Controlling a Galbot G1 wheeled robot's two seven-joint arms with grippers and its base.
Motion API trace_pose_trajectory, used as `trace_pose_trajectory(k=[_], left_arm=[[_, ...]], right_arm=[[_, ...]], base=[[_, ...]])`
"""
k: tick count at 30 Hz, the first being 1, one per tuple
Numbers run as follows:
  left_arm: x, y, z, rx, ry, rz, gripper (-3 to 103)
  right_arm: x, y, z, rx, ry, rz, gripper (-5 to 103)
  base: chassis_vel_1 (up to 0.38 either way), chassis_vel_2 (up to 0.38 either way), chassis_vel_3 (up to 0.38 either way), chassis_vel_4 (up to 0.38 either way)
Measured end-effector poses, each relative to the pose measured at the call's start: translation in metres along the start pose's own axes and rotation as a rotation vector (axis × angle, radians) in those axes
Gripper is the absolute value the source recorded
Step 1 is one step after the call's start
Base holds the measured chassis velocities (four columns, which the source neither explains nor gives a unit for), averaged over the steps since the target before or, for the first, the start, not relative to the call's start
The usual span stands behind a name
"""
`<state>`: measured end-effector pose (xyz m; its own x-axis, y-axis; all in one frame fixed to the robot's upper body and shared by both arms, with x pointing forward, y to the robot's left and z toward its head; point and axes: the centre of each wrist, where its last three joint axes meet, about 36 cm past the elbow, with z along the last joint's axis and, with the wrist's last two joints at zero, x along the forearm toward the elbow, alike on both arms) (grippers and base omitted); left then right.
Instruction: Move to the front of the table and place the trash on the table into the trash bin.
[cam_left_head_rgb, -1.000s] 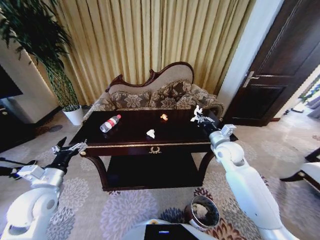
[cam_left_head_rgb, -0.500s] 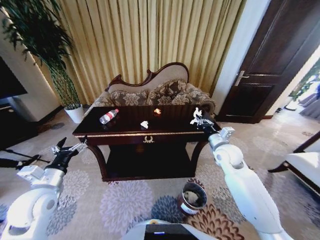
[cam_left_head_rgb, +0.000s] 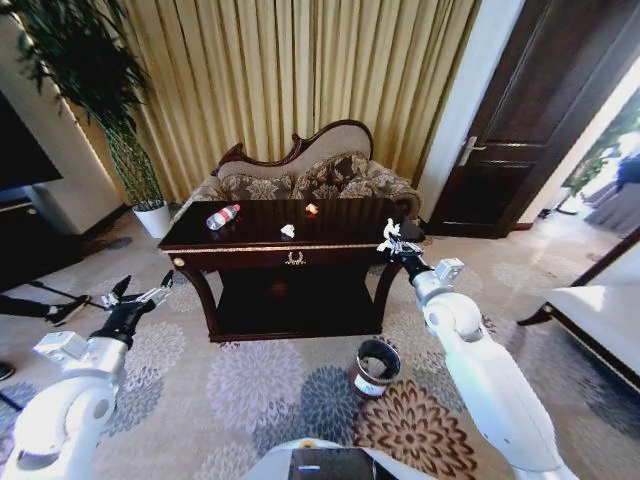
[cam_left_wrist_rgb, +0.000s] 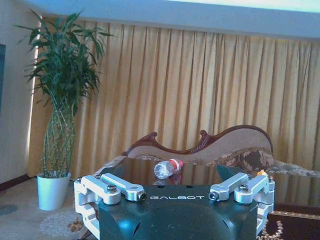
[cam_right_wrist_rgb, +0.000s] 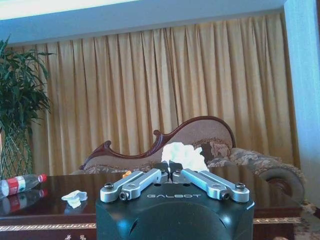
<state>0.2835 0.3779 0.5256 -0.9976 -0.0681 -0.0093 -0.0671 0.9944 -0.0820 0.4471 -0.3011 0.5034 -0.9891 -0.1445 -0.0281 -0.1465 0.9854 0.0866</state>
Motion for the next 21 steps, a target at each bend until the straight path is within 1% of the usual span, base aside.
trace_pose_trajectory(k=[3, 7, 10, 11, 13, 16, 17, 20, 21], left_arm=[[-0.001, 0.002, 0.002, 0.001, 0.003, 0.0, 100], [-0.001, 0.002, 0.003, 0.003, 0.004, 0.002, 100], [-0.002, 0.002, 0.004, 0.007, 0.005, 0.004, 100], [-0.002, 0.002, 0.004, 0.007, 0.005, 0.004, 100], [-0.002, 0.002, 0.005, 0.01, 0.005, 0.004, 100], [-0.002, 0.002, 0.006, 0.012, 0.005, 0.004, 100], [-0.002, 0.002, 0.006, 0.012, 0.005, 0.004, 100], [-0.002, 0.002, 0.011, 0.02, 0.007, 0.004, 100], [-0.002, 0.002, 0.011, 0.02, 0.007, 0.004, 100]], right_arm=[[0.0, 0.002, 0.007, 0.004, 0.0, 0.004, 0], [0.003, 0.003, 0.017, 0.016, 0.023, 0.016, 0], [0.008, 0.0, 0.039, 0.048, 0.089, 0.049, 0], [0.008, 0.0, 0.039, 0.048, 0.089, 0.049, 0], [0.013, -0.004, 0.059, 0.058, 0.151, 0.076, 0], [0.02, -0.012, 0.081, 0.082, 0.211, 0.115, 0], [0.02, -0.012, 0.081, 0.082, 0.211, 0.115, 0], [0.03, -0.015, 0.119, 0.1, 0.306, 0.148, 0], [0.03, -0.015, 0.119, 0.1, 0.306, 0.148, 0]], base=[[0.069, -0.098, -0.044, 0.081], [0.0, 0.0, 0.0, 0.0], [-0.027, 0.036, 0.031, -0.041], [-0.041, 0.067, 0.046, -0.062], [-0.021, 0.033, 0.024, -0.018], [0.0, 0.0, 0.0, 0.0], [0.0, 0.0, 0.0, 0.0], [0.0, 0.0, 0.0, 0.0], [0.0, 0.0, 0.0, 0.0]])
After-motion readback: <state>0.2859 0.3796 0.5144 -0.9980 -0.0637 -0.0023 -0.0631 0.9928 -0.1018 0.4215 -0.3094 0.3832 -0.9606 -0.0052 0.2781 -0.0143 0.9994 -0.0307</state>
